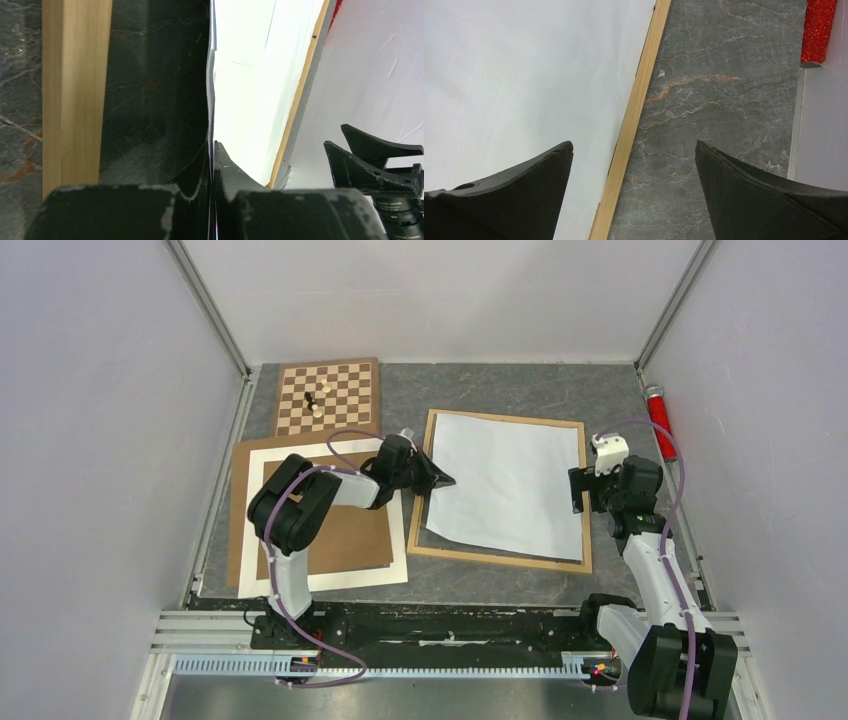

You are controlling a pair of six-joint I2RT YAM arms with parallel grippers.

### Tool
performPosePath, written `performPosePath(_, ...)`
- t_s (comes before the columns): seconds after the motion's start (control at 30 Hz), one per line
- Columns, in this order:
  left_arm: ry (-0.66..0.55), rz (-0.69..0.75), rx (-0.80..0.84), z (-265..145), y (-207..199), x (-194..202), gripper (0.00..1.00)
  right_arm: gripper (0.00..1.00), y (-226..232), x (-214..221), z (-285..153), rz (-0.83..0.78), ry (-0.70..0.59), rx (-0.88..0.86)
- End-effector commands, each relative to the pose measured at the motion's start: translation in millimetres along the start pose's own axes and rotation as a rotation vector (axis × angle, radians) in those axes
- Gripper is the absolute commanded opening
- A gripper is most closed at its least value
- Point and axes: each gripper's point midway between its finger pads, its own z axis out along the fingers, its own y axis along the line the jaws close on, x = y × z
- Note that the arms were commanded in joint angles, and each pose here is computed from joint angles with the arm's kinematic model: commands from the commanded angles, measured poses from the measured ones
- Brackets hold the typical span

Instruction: Put the photo into the frame

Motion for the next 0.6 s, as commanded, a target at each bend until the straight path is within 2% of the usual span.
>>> performPosePath(0.0, -0.029, 0.056, -0.011, 7, 3, -3, 0.12, 0.95, -1, -7, 2, -0.012, -0.036, -0.004)
performPosePath(0.57, -0.01, 0.131, -0.144, -6, 10, -3, 0.5, 0.96, 5, -3, 3, -0.014, -0.029, -0.036)
